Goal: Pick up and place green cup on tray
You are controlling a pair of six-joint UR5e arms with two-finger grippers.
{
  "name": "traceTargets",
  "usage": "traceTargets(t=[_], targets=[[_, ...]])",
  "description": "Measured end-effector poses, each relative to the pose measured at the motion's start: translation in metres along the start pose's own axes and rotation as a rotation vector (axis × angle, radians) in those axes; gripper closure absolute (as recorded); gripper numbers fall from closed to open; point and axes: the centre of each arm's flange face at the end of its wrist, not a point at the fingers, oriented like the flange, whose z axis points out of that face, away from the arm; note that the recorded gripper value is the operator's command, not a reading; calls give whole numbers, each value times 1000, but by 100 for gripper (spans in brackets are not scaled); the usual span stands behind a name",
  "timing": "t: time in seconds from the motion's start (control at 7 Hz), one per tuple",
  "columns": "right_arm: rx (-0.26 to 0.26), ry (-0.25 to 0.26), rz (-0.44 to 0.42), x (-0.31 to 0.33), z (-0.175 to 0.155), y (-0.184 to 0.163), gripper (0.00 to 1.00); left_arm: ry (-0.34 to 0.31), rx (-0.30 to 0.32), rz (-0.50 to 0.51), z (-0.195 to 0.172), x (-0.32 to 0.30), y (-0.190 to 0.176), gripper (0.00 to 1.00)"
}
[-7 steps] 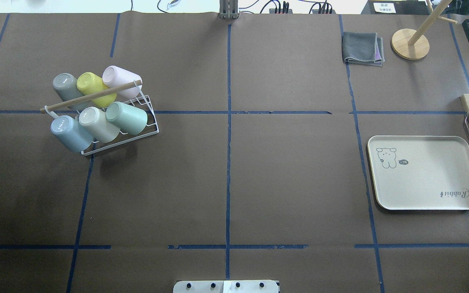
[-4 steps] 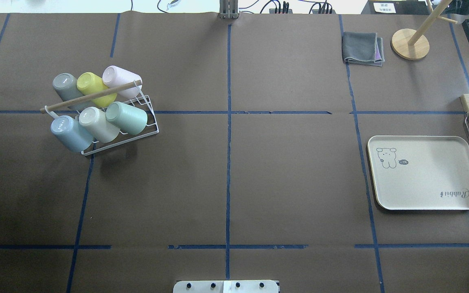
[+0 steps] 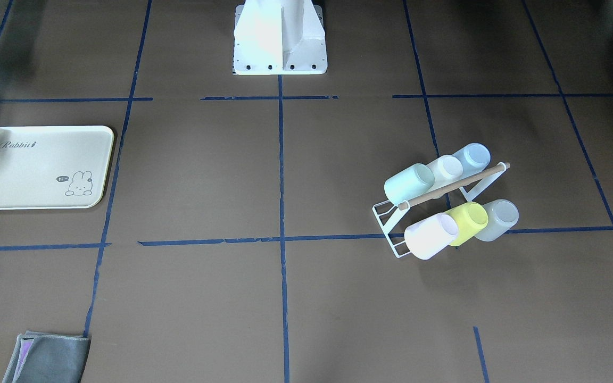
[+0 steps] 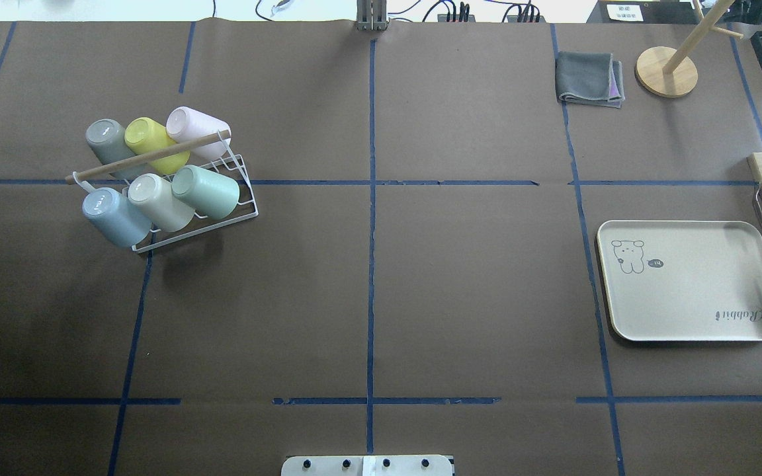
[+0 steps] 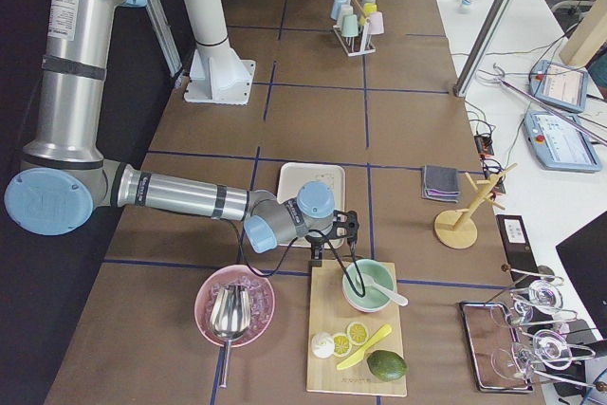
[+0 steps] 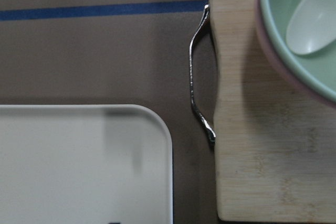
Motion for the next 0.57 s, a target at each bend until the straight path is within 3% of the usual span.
traceTargets(t=[0.57], targets=[[-35, 21, 13, -23, 33, 11, 29, 0, -2, -57, 3, 6, -3, 0]])
